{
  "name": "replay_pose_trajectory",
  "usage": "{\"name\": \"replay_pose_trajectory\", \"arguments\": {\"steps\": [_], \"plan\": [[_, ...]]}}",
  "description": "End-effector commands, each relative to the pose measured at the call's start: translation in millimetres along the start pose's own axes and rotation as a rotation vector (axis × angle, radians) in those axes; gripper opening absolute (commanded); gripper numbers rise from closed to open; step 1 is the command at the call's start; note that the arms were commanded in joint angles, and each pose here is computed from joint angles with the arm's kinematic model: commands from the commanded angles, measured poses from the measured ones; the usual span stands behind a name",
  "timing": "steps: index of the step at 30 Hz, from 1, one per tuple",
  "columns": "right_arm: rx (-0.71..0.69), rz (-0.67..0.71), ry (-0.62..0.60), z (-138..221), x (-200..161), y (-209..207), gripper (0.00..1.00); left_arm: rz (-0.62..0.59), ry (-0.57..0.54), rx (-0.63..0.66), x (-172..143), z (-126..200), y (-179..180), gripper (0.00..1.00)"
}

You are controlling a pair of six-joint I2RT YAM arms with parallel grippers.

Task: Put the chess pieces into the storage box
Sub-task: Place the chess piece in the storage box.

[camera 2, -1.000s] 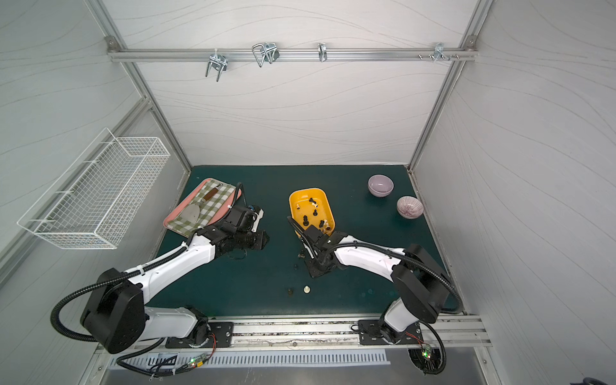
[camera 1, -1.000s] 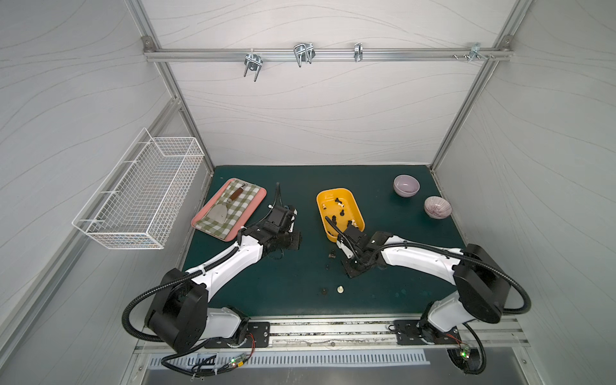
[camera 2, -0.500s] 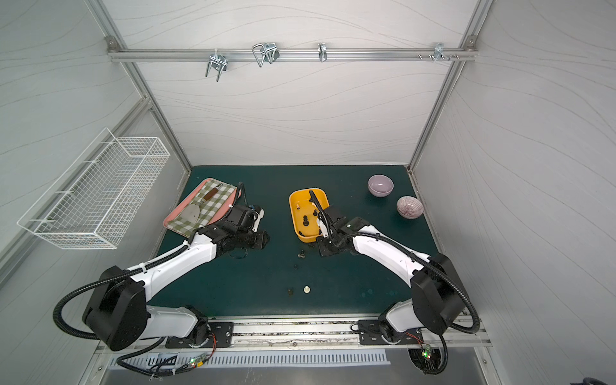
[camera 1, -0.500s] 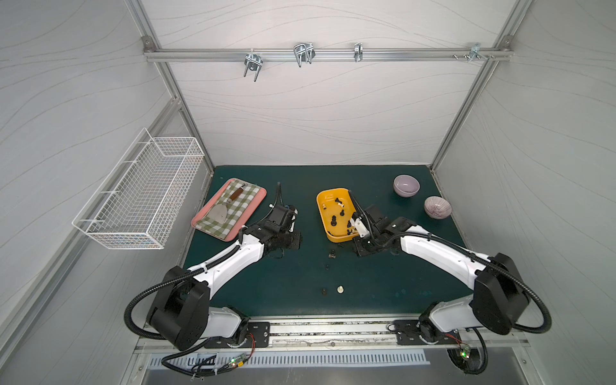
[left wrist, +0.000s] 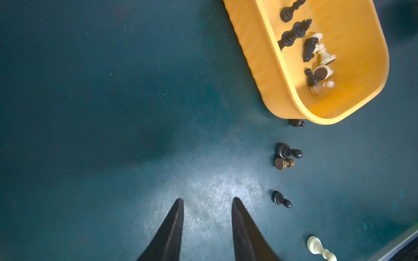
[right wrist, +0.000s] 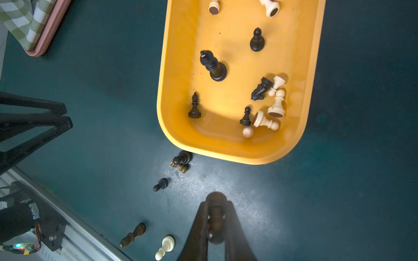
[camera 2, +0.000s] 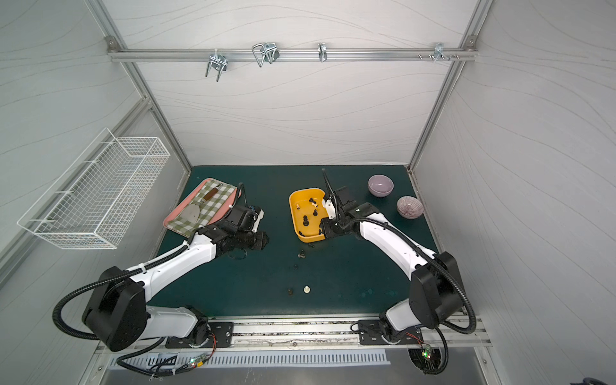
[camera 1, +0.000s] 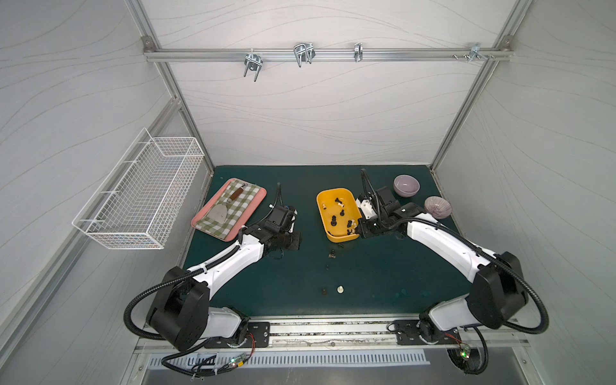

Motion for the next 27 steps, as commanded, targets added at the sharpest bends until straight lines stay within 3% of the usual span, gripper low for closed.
{"name": "replay_pose_trajectory", "arguments": {"steps": [1,27], "plan": [[0.018,0.015,-0.010,-2,16,-6,0.13,0.008,-0.037,-0.011,8,6,-2,0.37],[-0.166,0.057,0.028,-73,84,-59,0.14,0.034,-0.027,-0.022,-5,11,0,0.37]]}}
Point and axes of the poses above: each gripper's point midway between its finger pads, its own z axis back along the fingers, its own y axis along the line the jaws close on, x = y × z, the point moved 1 cm from there along z, back along the fingers, and after that the axes turned 1 degree about -z, right-handed, at the moved point
